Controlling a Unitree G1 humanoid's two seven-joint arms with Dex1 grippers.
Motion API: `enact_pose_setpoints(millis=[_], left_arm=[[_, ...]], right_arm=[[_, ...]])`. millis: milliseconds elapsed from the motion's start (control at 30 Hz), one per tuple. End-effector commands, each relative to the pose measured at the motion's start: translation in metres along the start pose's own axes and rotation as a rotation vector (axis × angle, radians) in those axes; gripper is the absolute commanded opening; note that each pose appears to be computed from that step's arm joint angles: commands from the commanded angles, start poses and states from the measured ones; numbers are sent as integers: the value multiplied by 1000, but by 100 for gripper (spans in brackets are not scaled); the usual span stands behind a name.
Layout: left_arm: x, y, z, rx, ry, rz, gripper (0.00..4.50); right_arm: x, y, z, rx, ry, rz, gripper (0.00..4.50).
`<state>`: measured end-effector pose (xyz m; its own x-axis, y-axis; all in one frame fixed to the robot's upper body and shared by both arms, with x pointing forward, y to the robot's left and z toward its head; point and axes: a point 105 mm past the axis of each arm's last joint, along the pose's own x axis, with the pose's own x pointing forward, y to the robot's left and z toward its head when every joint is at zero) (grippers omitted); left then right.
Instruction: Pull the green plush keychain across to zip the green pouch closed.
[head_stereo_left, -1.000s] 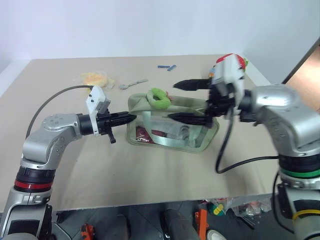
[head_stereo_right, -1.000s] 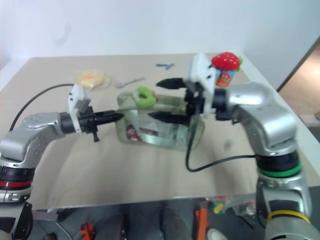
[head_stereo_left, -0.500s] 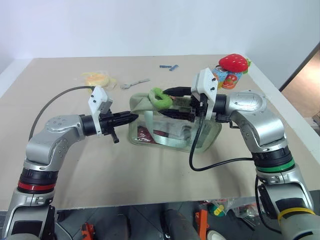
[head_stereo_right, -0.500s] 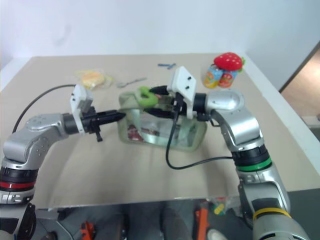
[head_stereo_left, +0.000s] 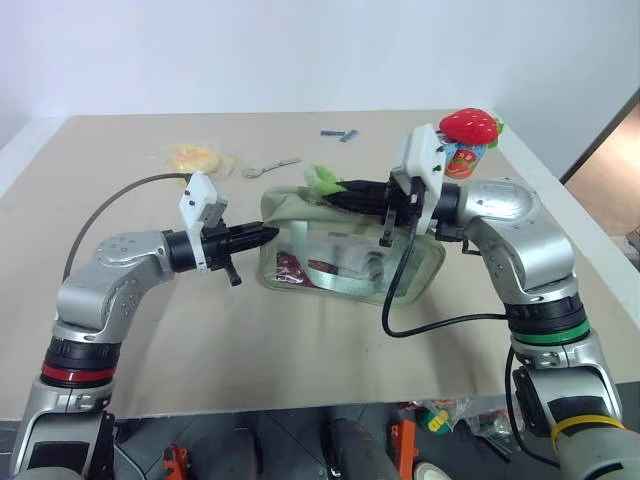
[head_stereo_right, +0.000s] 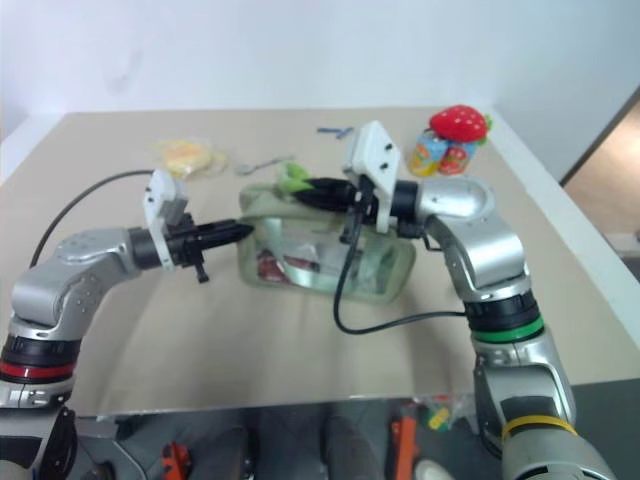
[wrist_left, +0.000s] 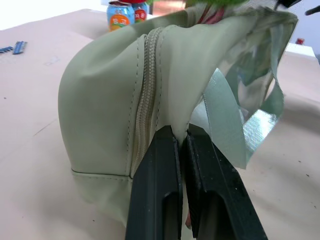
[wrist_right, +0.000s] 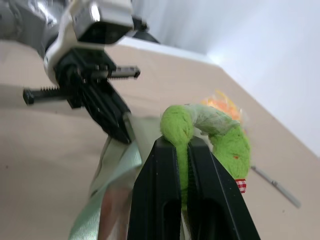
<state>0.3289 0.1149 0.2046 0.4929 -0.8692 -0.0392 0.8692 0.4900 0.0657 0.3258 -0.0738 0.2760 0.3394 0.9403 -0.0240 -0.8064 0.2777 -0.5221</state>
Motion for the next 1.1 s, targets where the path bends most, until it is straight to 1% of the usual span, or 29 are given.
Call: enact_pose_setpoints(millis=[33, 167, 267, 467, 733, 933, 1067, 1100], left_arm=[[8, 1, 16, 23, -52, 40, 0], [15, -1, 21, 6, -83, 71, 0], [19, -5, 22, -2, -87, 71, 0], [24, -7, 23, -48, -100, 92, 0], [22, -1, 20, -55, -83, 130, 0], [18, 3, 21, -26, -75, 156, 0], [15, 4, 21, -6, -66, 166, 0], [14, 4, 21, -4, -66, 166, 0]], right_arm=[[-20, -13, 30, -116, -54, -53, 3], [-42, -25, 33, -174, -4, -102, 3], [-53, -28, 32, -201, 36, -119, 3], [-66, -33, 31, -230, 82, -159, 3], [-93, -47, 22, -262, 192, -238, 3], [-128, -62, 8, -294, 345, -311, 3], [-157, -63, -18, -312, 550, -301, 3], [-161, -62, -23, -312, 583, -296, 3]])
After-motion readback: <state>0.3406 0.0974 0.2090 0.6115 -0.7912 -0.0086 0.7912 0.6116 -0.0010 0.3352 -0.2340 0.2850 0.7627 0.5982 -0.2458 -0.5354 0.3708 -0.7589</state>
